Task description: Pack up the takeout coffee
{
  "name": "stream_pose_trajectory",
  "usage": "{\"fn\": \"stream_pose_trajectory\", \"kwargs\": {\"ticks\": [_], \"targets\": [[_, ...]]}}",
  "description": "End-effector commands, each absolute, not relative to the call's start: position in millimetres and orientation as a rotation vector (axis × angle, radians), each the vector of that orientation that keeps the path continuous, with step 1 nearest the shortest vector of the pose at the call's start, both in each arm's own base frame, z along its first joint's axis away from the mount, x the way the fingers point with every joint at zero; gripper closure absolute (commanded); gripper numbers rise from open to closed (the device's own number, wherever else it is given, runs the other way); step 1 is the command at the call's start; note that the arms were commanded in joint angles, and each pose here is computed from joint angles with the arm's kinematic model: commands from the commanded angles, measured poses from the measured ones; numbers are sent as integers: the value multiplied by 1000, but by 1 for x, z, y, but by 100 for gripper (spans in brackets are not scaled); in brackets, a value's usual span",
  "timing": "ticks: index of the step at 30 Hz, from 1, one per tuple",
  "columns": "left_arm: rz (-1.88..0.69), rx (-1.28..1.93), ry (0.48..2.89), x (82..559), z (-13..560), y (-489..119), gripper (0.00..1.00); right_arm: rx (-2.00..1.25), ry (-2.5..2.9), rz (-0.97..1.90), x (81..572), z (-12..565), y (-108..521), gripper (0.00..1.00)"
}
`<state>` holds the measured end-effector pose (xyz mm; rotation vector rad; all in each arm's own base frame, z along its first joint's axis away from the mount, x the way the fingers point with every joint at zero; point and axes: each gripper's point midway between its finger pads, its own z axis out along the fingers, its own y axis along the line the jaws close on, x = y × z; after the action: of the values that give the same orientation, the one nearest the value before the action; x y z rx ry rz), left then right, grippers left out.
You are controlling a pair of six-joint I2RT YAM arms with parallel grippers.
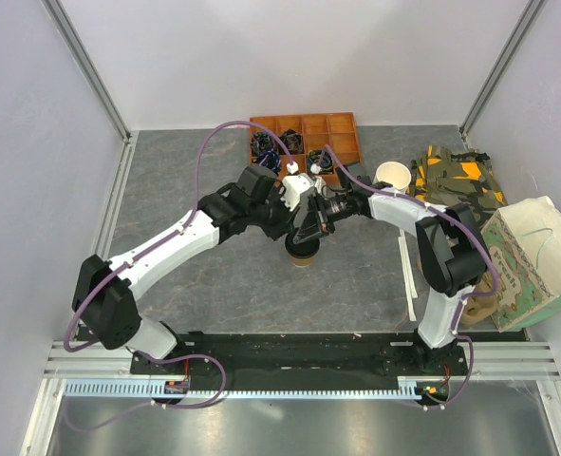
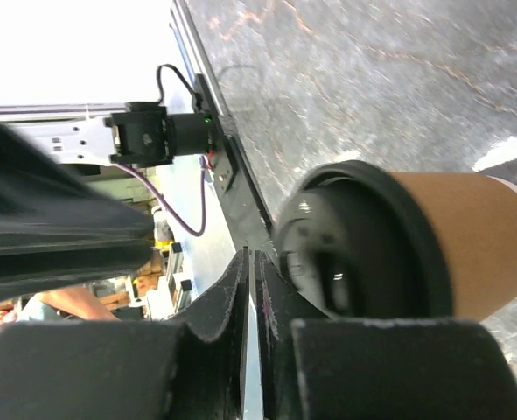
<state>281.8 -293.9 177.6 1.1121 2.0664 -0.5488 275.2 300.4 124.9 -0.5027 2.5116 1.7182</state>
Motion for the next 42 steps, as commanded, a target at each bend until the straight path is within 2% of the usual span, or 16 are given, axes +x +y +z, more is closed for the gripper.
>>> {"fn": "stream_pose_trajectory", "kwargs": {"ticks": [1, 12, 19, 30, 42], "targets": [[-619, 1100, 2056, 275, 191, -300, 77, -586, 2350, 1731, 283, 176, 303, 87], [-667, 1135, 2082, 273, 177, -308, 71, -467, 2486, 1614, 290, 127, 287, 87], [-591, 1143, 2107, 284, 168, -304, 71, -456, 2565, 1527, 291, 104, 281, 90], [-600, 1145, 2096, 282, 186, -304, 66, -460, 2572, 1525, 290, 102, 280, 90], [-551, 1210, 2265, 274, 105, -297, 66, -457, 2588, 1519, 290, 95, 280, 91]]}}
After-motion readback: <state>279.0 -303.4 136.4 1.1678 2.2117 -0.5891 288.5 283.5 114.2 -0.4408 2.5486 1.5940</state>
